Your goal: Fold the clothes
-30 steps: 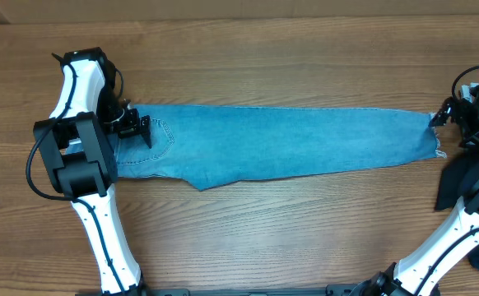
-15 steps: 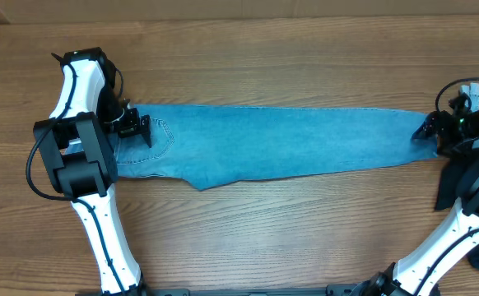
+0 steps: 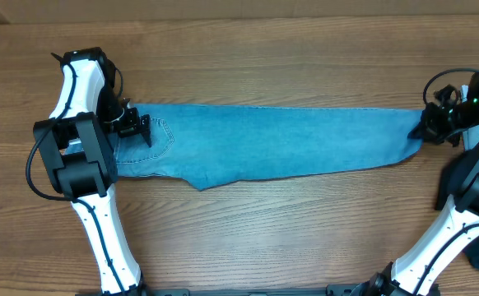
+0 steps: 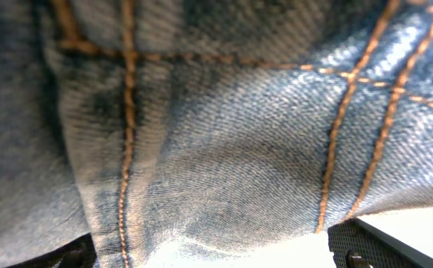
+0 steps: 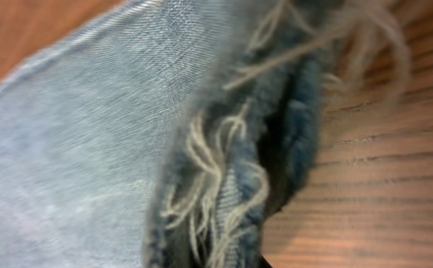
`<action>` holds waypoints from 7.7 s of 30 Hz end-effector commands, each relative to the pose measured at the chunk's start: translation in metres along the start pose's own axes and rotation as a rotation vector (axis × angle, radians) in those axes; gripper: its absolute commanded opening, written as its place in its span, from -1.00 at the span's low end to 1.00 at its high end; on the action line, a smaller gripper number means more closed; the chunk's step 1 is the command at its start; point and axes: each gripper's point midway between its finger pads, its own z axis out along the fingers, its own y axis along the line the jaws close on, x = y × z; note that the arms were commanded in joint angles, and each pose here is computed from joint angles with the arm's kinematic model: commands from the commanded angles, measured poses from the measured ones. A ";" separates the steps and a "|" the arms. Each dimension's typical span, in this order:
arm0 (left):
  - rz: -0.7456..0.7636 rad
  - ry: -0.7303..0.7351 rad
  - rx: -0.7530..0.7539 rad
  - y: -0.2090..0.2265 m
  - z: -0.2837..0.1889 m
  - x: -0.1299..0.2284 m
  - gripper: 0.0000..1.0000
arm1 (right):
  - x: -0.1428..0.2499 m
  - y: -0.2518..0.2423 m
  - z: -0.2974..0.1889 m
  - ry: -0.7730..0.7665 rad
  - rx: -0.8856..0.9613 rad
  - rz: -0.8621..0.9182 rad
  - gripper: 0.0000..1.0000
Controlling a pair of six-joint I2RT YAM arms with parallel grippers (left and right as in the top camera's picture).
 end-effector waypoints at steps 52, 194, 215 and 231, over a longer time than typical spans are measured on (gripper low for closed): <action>0.244 -0.520 0.245 -0.057 -0.159 0.018 1.00 | 0.152 0.355 0.044 -0.084 0.055 -0.731 -0.05; -0.074 -0.391 0.110 0.147 -0.016 -0.077 1.00 | 0.120 0.215 0.104 0.262 0.191 -0.398 -0.10; -0.071 -0.460 0.112 0.151 -0.046 -0.069 1.00 | 0.121 0.214 0.104 0.264 0.195 -0.397 -0.10; -0.051 -0.369 0.323 0.112 -0.006 -0.053 -0.92 | 0.123 0.213 0.103 0.276 0.200 -0.393 -0.19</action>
